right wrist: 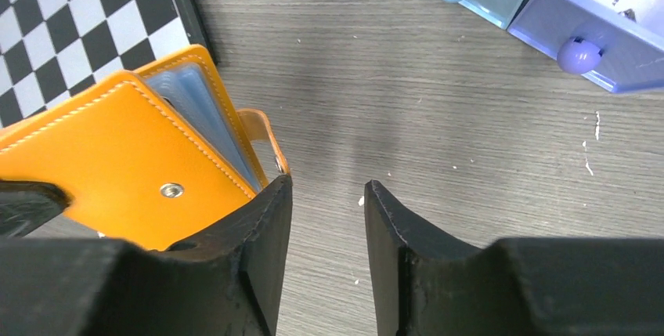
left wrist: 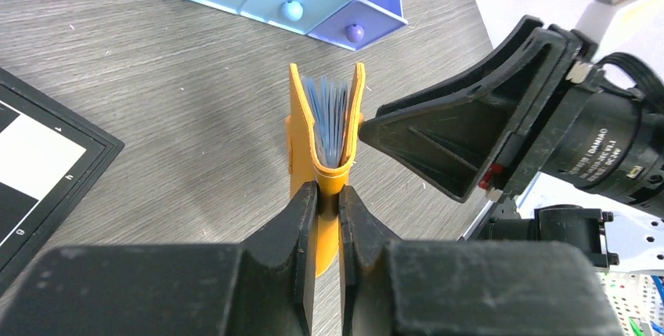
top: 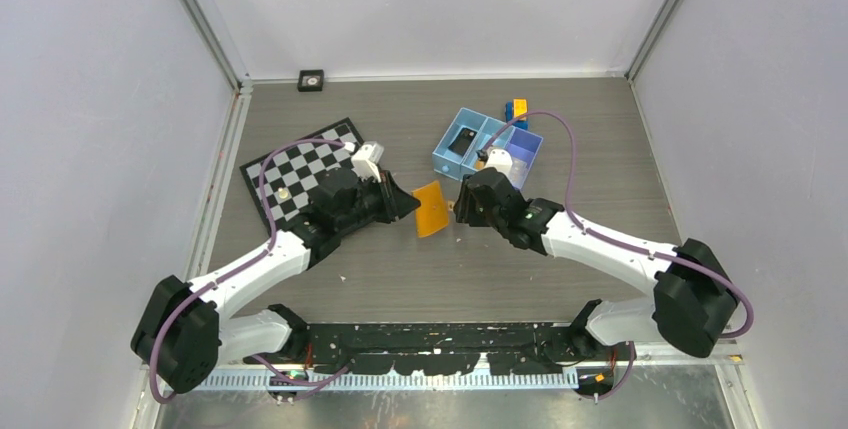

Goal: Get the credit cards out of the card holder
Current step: Open the card holder.

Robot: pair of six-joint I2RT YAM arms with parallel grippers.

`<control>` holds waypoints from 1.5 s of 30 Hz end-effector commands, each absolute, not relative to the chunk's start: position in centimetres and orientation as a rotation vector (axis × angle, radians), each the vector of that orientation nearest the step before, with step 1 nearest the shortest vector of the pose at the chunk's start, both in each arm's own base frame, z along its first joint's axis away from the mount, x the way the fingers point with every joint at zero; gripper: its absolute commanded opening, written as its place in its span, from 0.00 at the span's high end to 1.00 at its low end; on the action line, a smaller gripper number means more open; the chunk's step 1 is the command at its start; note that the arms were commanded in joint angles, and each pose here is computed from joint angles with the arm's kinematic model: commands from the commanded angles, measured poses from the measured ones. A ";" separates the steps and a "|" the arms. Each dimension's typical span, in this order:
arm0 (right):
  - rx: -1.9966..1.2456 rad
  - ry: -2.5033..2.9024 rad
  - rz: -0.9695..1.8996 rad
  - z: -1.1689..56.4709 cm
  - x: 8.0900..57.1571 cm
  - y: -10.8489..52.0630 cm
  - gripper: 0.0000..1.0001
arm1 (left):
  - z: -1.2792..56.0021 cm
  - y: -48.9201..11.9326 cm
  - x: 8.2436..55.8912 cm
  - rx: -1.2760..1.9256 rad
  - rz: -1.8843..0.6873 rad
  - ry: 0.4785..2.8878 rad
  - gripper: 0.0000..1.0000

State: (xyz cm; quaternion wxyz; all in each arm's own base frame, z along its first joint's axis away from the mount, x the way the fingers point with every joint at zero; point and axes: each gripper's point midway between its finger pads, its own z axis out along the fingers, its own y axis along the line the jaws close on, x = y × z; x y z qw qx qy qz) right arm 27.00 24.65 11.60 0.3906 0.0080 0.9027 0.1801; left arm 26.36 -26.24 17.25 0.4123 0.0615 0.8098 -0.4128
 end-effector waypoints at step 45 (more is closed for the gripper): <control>-0.082 2.277 0.600 13.3 26.9 27.5 0.58 | 21.5 -27.6 26.4 0.178 -1.232 1.931 1.00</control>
